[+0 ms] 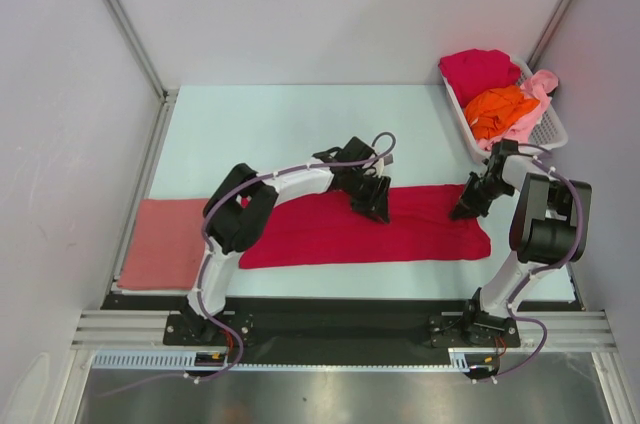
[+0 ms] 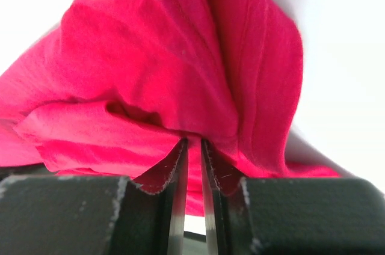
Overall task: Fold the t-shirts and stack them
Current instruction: Fold the tshirt
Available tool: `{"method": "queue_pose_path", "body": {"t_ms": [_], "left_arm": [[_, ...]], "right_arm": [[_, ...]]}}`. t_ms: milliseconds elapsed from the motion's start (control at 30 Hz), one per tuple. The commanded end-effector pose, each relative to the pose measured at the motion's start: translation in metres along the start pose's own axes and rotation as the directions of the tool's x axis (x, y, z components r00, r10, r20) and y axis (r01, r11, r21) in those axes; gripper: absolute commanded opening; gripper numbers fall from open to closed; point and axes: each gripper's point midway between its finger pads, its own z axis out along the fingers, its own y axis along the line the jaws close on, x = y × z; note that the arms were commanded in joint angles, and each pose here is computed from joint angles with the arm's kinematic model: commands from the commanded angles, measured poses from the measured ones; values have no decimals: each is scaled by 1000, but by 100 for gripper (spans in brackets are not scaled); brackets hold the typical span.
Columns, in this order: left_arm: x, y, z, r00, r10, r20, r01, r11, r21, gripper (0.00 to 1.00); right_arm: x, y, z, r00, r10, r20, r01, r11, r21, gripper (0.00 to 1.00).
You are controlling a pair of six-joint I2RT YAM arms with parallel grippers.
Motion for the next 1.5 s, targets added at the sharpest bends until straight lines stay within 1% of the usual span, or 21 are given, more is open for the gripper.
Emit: {"method": "queue_pose_path", "body": {"t_ms": [0,133,200,233,300,333,467,567,733,800,900,1000,1033,1100,1133,1167,1233,1267,1367,1400,1467], "left_arm": [[-27,-45,-42,992,84,91,-89,995,45,50],[-49,-66,-42,989,81,125,-96,988,119,50],[-52,-72,-35,992,58,108,-75,983,166,49],[-51,-68,-22,996,39,86,-54,982,183,49],[-59,-74,-14,996,25,90,-44,975,219,49],[-58,-66,-2,997,14,74,-29,976,216,49],[-40,-42,21,999,-30,15,27,984,179,46],[-25,-23,32,999,-45,-17,47,989,140,45],[-3,-3,42,997,-60,-53,65,993,98,44],[-2,0,42,997,-54,-52,58,995,87,44],[-8,-4,34,999,-24,-39,27,997,76,46],[-21,-16,21,1000,15,-16,-14,997,79,49],[-30,-26,12,999,35,8,-36,995,89,50],[-36,-37,1,998,53,22,-54,994,95,52],[-46,-47,-10,996,79,51,-84,991,102,53],[-47,-51,-16,995,83,54,-88,991,100,54],[-54,-57,-30,992,93,81,-101,990,101,54],[-61,-63,-47,989,98,113,-110,989,101,55],[-66,-65,-76,983,97,154,-112,989,96,56],[-71,-59,-87,981,84,174,-100,991,85,56],[-68,-47,-98,981,67,183,-80,995,67,58]], "right_arm": [[-6,13,-23,999,-15,47,16,1000,-14,20],[-15,39,-39,997,-22,80,30,995,-95,24],[-23,49,-43,996,-26,89,38,991,-127,26],[-26,52,-44,995,-25,95,38,990,-136,26],[-35,62,-45,994,-26,107,44,984,-172,28],[-38,65,-44,994,-19,106,38,982,-183,28],[-48,77,-32,995,2,97,19,976,-218,28],[-49,68,-17,995,8,96,10,983,-184,28],[-38,44,8,997,46,56,-38,990,-134,28],[-42,38,11,996,32,84,-22,994,-110,29],[-48,33,12,996,24,89,-16,996,-87,29],[-58,33,4,993,10,114,-2,997,-72,29],[-58,34,0,993,2,114,5,998,-63,29],[-64,42,-16,987,-31,158,41,998,-57,29],[-62,44,-23,987,-45,156,53,997,-50,30],[-62,50,-33,982,-59,179,70,996,-55,32],[-54,61,-43,979,-91,184,103,993,-56,35],[-53,66,-53,972,-107,211,121,991,-55,37],[-43,75,-61,966,-141,218,152,988,-34,39],[-41,77,-65,962,-148,227,160,987,-31,40],[-32,80,-63,963,-161,215,170,985,-23,41]]}}
